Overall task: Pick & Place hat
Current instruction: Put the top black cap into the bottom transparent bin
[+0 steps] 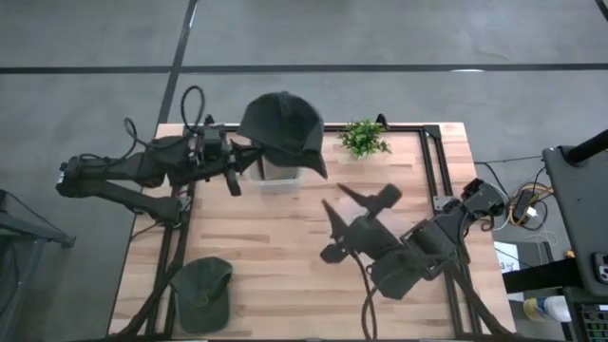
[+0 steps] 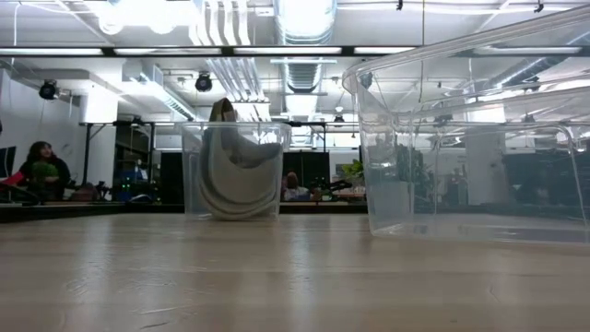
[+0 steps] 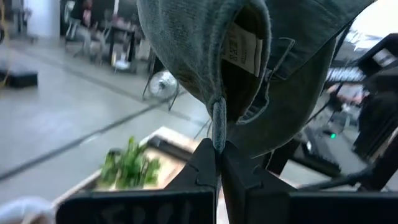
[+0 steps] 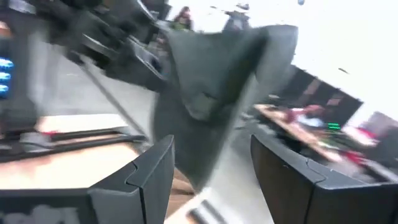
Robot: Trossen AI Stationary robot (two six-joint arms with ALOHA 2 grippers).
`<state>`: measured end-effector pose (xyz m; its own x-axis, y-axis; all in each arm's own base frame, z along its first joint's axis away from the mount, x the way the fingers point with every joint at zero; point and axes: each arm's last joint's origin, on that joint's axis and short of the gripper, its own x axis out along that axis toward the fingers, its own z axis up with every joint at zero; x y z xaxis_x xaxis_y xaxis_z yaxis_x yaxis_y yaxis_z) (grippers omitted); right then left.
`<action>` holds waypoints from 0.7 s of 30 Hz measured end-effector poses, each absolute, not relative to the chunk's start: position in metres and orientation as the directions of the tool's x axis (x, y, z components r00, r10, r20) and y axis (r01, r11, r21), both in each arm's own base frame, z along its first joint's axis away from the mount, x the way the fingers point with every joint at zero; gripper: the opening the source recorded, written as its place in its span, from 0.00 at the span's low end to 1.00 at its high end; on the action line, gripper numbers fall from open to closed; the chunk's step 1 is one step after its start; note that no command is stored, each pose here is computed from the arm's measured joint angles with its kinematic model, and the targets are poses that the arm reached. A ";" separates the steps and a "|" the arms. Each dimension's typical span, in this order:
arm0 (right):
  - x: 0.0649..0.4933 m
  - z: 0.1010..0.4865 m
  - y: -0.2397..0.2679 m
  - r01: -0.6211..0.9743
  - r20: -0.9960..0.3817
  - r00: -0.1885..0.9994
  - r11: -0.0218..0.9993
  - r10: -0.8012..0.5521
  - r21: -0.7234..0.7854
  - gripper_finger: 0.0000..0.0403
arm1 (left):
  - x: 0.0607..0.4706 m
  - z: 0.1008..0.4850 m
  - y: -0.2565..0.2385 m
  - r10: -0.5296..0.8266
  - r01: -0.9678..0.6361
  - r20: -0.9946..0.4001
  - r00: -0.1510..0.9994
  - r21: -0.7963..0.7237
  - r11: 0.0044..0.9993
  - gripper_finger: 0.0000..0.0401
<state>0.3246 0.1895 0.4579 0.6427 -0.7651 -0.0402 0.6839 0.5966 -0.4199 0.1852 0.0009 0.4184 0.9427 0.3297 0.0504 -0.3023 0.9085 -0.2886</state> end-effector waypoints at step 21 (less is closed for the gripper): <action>0.337 0.460 0.160 0.727 -0.024 0.545 0.487 -0.838 -0.484 0.46 | 0.207 0.419 -0.006 0.183 -0.146 0.134 0.974 -0.248 0.958 0.01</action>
